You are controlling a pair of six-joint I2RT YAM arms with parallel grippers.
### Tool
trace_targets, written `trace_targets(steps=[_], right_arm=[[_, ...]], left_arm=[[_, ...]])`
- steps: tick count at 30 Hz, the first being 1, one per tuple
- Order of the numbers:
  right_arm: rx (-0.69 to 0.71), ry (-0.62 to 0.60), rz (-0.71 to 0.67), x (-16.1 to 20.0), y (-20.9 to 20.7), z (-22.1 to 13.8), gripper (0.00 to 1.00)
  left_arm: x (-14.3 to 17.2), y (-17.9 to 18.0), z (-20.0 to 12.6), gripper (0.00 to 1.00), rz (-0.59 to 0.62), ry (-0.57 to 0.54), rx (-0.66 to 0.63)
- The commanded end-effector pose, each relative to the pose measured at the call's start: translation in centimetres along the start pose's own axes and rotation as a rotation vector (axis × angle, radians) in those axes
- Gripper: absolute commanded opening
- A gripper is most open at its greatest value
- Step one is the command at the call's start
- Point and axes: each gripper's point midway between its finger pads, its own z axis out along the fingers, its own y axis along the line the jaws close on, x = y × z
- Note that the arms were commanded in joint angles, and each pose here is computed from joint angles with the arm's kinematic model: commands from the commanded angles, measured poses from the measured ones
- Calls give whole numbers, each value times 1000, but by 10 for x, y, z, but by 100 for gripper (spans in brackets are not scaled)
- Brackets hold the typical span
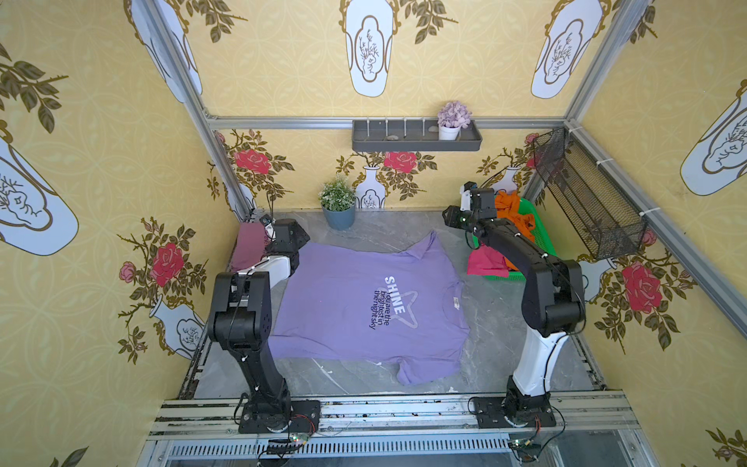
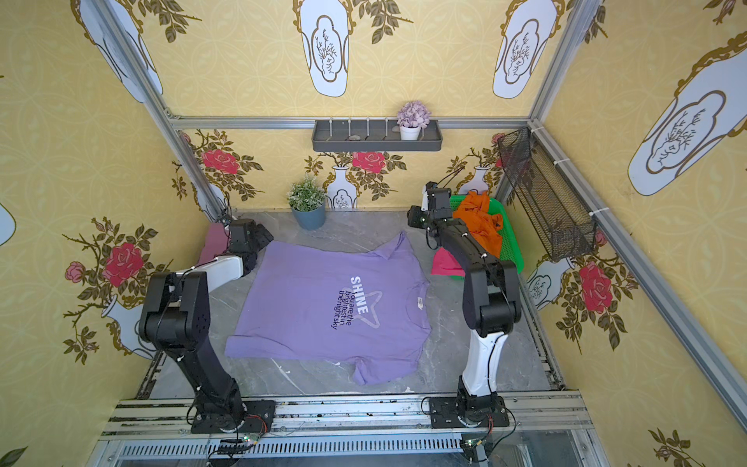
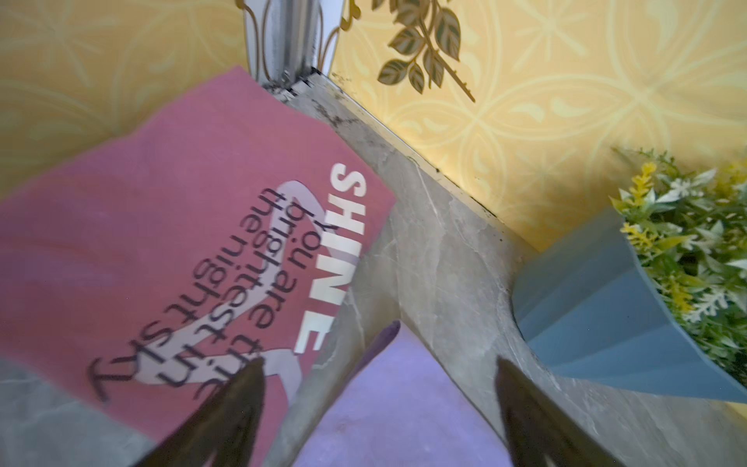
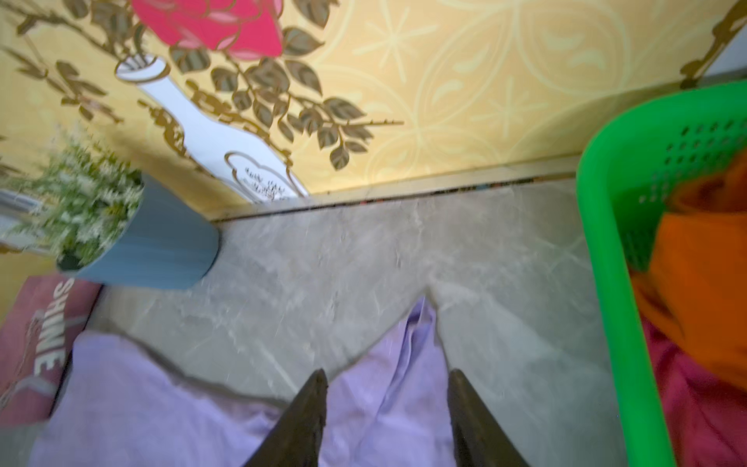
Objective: Fold and stack t-shirts
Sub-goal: Flatten out the T-shirt at the center of the board.
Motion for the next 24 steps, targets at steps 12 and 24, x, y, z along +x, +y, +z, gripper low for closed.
trace_targets(steps=[12, 24], right_arm=[[39, 329, 290, 227, 38, -169, 49], [209, 397, 291, 312, 26, -142, 0]], left_arm=[[96, 24, -180, 99, 157, 151, 13], [151, 18, -150, 0, 244, 319, 6]])
